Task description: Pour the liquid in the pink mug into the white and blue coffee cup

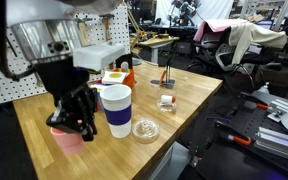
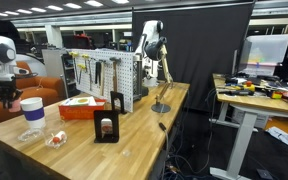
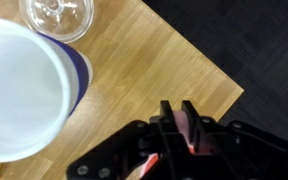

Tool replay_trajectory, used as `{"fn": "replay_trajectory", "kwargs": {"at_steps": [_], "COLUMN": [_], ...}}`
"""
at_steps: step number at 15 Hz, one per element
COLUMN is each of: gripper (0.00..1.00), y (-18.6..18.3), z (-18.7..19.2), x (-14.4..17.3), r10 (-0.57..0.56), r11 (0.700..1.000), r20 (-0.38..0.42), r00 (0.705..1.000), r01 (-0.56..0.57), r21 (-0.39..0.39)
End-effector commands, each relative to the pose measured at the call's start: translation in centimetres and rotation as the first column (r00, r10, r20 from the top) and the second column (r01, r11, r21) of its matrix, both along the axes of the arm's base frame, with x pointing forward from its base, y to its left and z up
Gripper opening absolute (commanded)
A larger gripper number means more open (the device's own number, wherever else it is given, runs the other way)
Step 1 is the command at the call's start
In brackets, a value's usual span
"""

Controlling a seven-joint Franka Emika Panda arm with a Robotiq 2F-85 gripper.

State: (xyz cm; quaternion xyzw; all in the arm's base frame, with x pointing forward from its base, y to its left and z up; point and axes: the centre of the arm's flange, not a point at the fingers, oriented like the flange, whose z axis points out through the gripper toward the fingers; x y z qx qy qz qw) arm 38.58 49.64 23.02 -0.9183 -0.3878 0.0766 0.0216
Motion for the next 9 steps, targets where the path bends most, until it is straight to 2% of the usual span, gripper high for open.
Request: {"fn": "replay_trajectory", "kwargs": {"at_steps": [1,5,6,7,8,9], "gripper": [0.04,0.05,0.4,0.41,0.47,0.28], "y": [1.2,1.1,1.0,1.1,0.8,0.8], "z": [-3.7,-7.7,-7.8,-7.4,-7.5,-7.7], "x": [-0.3,-1.2,-1.0,-0.6,-1.3,-1.1], "r10": [0.073,0.105,0.106,0.102,0.091,0.089], "r11": [0.997,0.994,0.994,0.994,0.996,0.996], "r20": [-0.065,-0.126,-0.129,-0.127,-0.104,-0.103], "r00": [0.995,0.986,0.986,0.987,0.99,0.991], "r01": [-0.071,-0.107,-0.109,-0.105,-0.093,-0.091], "r21": [0.02,-0.013,-0.015,-0.016,-0.015,-0.015]}}
